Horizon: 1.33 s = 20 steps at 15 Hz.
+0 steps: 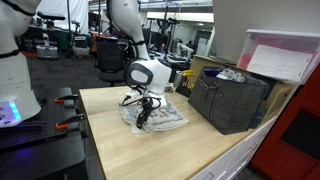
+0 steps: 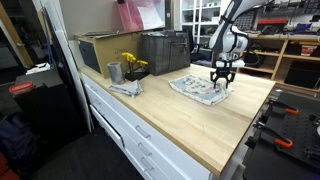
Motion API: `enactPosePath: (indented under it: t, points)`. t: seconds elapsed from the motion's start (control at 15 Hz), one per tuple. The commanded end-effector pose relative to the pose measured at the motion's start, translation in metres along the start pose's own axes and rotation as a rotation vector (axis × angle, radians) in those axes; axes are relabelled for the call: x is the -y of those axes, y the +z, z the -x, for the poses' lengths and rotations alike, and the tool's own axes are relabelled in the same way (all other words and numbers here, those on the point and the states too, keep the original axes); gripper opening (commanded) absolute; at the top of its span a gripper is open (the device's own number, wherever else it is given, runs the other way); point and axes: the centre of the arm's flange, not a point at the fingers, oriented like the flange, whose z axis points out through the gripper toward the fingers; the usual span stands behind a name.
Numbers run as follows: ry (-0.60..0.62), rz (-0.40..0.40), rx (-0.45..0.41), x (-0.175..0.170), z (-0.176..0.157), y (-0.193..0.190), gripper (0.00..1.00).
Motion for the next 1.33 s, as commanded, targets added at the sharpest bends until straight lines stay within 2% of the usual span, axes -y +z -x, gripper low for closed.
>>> enactPosePath:
  t: [0.0, 0.2, 0.27, 0.4, 0.73, 1.0, 1.27]
  points:
    - [0.041, 0.0, -0.005, -0.01, 0.005, -0.01, 1.0]
    - [0.066, -0.016, 0.007, -0.023, 0.004, -0.011, 0.99]
    - [0.077, -0.025, 0.015, -0.027, 0.003, -0.011, 0.96]
    - [0.102, -0.055, 0.037, -0.033, 0.0, -0.009, 0.94]
    - [0.193, -0.153, 0.072, -0.039, -0.006, -0.015, 0.97]
    - [0.236, -0.235, 0.06, -0.035, -0.011, -0.035, 0.96]
    - [0.26, -0.272, 0.05, -0.035, -0.013, -0.04, 0.96]
